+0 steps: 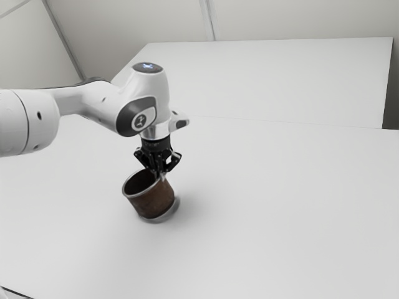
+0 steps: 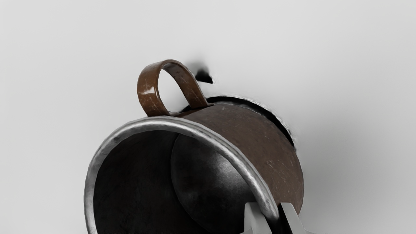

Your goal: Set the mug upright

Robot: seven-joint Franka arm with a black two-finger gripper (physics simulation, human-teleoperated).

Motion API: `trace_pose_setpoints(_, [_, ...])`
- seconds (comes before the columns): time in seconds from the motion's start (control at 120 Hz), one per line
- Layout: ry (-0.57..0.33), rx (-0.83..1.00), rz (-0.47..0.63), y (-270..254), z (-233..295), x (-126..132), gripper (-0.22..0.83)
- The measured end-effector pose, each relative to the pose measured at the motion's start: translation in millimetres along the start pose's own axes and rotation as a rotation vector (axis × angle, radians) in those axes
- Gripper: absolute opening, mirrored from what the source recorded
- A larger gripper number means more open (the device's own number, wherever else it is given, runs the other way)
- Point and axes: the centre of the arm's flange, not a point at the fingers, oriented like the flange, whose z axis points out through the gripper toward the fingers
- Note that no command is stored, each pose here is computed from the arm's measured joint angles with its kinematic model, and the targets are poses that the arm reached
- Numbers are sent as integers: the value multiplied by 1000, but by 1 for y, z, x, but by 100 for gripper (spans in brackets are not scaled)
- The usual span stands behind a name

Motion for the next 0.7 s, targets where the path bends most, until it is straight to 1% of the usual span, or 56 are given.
trace_pose_setpoints(0.158, [-35, 69, -41, -3, 15, -3, -17])
trace_pose_setpoints(0.267, [-43, 93, -62, -1, 20, -3, -17])
trace_pose_setpoints(0.417, [-31, 89, -87, 1, 13, -1, 17])
trace_pose_setpoints(0.483, [-19, 82, -99, 1, 7, 1, 29])
trace_pose_setpoints(0.583, [12, 64, -115, 1, -10, 7, 41])
trace_pose_setpoints(0.7, [42, 43, -123, -1, -27, 11, 50])
